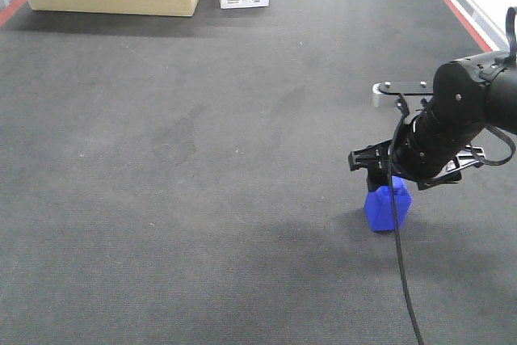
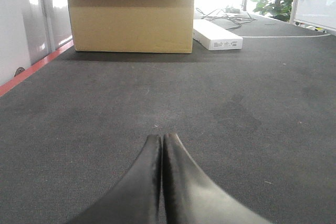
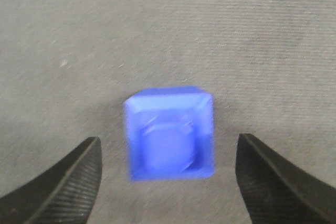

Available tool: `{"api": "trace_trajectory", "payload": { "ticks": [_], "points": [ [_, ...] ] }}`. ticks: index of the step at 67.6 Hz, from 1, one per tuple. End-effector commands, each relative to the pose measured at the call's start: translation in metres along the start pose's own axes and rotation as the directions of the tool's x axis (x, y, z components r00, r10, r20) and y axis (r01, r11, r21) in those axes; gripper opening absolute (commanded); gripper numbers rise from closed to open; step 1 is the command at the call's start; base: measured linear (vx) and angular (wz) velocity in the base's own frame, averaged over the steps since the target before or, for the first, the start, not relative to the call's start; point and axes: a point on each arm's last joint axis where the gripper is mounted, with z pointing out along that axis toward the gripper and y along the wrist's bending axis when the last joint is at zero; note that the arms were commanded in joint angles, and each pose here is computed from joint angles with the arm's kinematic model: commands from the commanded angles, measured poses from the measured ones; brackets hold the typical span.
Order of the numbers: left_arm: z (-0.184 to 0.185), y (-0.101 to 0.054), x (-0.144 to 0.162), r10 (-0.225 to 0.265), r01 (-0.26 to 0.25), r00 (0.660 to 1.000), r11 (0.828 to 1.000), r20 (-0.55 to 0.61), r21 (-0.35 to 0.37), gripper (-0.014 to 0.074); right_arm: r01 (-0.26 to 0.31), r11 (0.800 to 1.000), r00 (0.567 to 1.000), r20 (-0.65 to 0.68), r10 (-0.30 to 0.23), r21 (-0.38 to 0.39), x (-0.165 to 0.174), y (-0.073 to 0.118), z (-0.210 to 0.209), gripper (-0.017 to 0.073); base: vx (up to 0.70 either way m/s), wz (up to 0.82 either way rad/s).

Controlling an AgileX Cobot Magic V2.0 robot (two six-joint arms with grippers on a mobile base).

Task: Pour parts from conveyor to right shelf
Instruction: 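Lower the open right gripper over the blue block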

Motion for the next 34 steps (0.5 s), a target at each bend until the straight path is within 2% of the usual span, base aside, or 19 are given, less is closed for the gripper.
{"api": "trace_trajectory", "payload": {
  "ticks": [1,15,21,34],
  "points": [
    [0.0,0.0,0.002,-0.008,0.008,0.998,1.0,0.055,0.008,-0.0006,-0.016,1.0,0.995,0.098,0.017,-0.009,-0.011,-0.004,-0.017,0.0518,0.0,0.0],
    [0.0,0.0,0.002,-0.008,0.008,0.998,1.0,0.055,0.008,-0.0006,0.004,0.998,0.996,0.087,0.002,-0.06,-0.013,0.003,-0.009,0.0518,0.0,0.0],
    [0.0,0.0,0.002,-0.008,0.008,0.998,1.0,0.055,0.008,-0.0006,0.022,0.998,0.997,0.073,-0.018,-0.059,-0.013,0.003,-0.003,0.0518,0.0,0.0],
    [0.0,0.0,0.002,-0.008,0.008,0.998,1.0,0.055,0.008,-0.0006,0.018,0.998,0.998,0.055,-0.015,-0.054,-0.013,0.003,0.007,0.0497,0.0,0.0]
  ]
}}
